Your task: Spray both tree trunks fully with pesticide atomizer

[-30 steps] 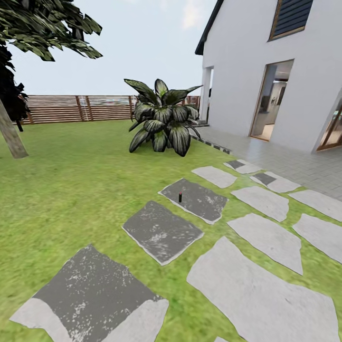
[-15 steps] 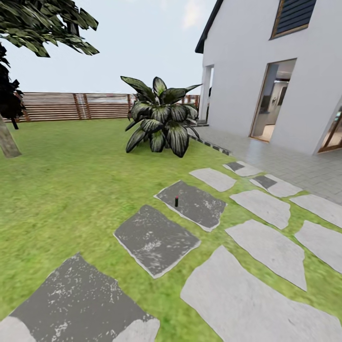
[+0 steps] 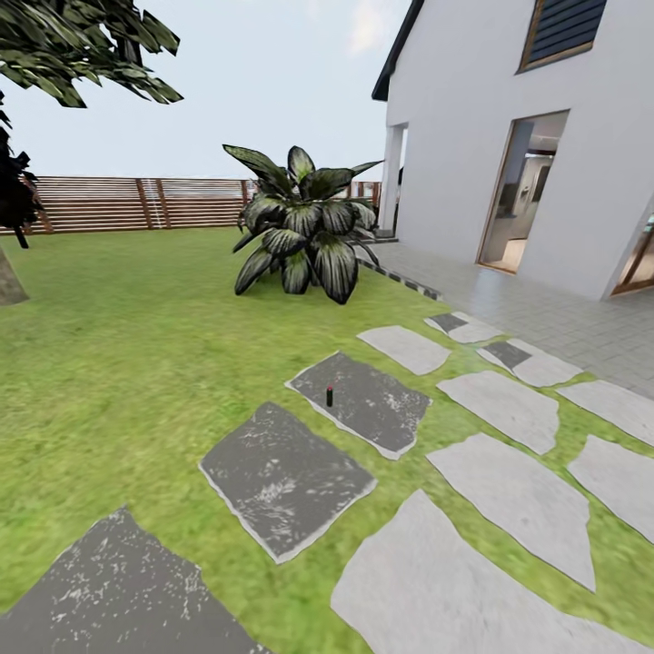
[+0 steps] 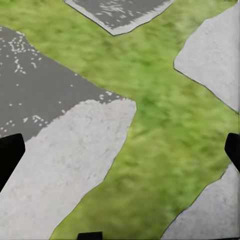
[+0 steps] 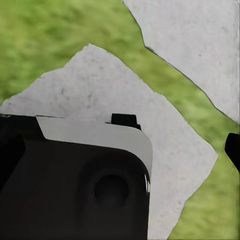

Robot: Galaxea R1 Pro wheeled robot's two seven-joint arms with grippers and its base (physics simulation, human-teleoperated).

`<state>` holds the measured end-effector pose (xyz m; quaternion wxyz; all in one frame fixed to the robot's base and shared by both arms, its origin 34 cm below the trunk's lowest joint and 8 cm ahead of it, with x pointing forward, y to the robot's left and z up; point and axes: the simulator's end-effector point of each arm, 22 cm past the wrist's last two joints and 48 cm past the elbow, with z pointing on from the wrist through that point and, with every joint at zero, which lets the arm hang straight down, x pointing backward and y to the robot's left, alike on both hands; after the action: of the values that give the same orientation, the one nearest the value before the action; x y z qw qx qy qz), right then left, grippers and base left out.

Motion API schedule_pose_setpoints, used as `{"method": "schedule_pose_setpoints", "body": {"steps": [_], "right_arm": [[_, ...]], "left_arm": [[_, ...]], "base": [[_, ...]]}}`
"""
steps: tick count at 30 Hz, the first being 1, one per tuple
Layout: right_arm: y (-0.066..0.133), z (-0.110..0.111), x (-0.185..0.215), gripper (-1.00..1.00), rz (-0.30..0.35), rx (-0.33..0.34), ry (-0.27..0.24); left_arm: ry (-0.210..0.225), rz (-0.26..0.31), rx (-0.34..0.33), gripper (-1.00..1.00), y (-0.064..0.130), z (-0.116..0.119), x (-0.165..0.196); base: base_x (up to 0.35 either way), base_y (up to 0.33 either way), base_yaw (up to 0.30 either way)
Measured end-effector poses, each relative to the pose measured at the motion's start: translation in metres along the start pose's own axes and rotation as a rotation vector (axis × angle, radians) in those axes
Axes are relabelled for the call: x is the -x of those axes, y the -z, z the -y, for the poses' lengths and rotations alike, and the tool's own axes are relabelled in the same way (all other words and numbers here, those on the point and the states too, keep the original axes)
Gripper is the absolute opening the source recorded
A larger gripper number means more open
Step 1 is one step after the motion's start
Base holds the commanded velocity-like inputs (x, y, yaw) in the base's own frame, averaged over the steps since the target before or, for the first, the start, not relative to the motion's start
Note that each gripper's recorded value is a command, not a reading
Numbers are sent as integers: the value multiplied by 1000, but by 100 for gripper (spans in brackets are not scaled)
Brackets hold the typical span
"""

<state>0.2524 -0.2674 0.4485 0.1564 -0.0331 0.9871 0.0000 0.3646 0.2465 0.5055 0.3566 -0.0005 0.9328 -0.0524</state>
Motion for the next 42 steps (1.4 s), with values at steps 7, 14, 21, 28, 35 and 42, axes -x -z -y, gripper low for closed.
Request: {"method": "schedule_pose_setpoints", "body": {"steps": [7, 14, 21, 28, 35, 42], "right_arm": [[0, 0, 0, 100, 0, 0, 0], [0, 0, 0, 100, 0, 0, -1], [1, 0, 0, 100, 4, 0, 0], [0, 1, 0, 100, 1, -1, 0], [0, 1, 0, 100, 1, -1, 1], [0, 1, 0, 100, 1, -1, 1]], "left_arm": [[0, 0, 0, 100, 0, 0, 0], [0, 0, 0, 100, 0, 0, 0], [0, 4, 0, 100, 2, 1, 1], [1, 0, 0, 100, 0, 0, 0], [0, 0, 0, 100, 0, 0, 0], [0, 0, 0, 100, 0, 0, 0]], "base": [[309, -164, 0], [309, -164, 0], [309, -171, 0], [309, -175, 0], [308, -175, 0], [308, -175, 0]]}}
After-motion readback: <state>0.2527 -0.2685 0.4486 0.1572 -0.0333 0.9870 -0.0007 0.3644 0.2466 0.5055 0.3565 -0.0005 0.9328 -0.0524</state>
